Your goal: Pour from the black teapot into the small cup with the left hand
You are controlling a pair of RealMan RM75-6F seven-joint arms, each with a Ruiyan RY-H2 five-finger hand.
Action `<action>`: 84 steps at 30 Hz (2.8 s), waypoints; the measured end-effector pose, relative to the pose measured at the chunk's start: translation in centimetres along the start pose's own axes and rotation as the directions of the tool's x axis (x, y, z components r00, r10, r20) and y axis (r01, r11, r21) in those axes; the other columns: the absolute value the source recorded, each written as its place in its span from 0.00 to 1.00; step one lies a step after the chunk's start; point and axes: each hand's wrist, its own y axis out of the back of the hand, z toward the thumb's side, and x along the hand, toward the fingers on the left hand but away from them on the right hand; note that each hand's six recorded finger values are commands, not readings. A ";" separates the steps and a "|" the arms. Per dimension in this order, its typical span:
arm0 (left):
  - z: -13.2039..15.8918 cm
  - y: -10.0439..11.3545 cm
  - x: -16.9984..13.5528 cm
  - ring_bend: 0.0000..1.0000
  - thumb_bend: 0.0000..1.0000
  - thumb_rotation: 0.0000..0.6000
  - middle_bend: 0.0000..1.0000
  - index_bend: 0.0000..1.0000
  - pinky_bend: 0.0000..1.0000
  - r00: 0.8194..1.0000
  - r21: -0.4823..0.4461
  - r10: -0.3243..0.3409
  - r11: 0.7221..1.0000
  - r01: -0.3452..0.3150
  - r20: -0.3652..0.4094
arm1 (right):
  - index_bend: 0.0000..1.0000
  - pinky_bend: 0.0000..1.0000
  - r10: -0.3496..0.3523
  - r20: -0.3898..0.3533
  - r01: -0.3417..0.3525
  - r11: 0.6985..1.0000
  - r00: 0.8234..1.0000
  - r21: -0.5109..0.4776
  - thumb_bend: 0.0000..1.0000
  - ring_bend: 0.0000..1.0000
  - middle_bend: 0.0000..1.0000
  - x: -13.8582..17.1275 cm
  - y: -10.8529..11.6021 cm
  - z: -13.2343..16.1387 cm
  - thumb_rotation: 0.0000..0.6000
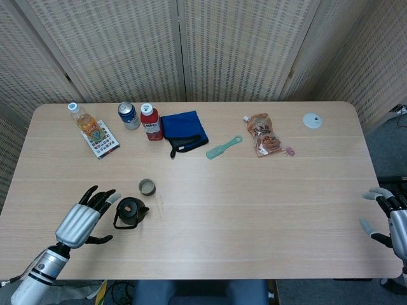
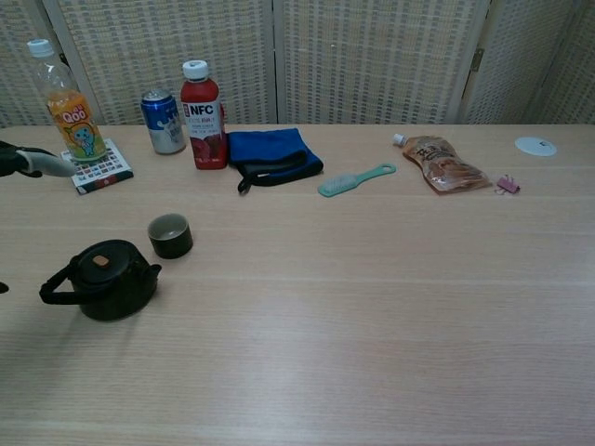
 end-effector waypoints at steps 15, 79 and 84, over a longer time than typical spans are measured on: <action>1.1 -2.2 2.9 0.13 0.14 0.84 0.05 0.04 0.00 0.998 0.106 -0.057 0.993 0.053 0.034 | 0.35 0.27 0.000 0.016 0.000 1.000 1.000 0.002 0.20 0.25 0.29 0.1 0.0 -0.5 1.00; 1.0 -3.3 4.3 0.28 0.14 0.84 0.29 0.34 0.00 0.991 0.053 -0.070 0.997 0.064 0.117 | 0.35 0.27 0.015 0.041 -0.015 1.000 0.999 0.007 0.20 0.25 0.29 0.2 -0.5 -1.2 1.00; 0.7 -3.8 4.9 0.28 0.14 0.84 0.29 0.36 0.00 0.991 0.075 -0.086 0.994 0.078 0.104 | 0.35 0.27 0.001 0.045 -0.002 1.000 0.999 0.008 0.20 0.25 0.29 0.2 -0.1 -1.3 1.00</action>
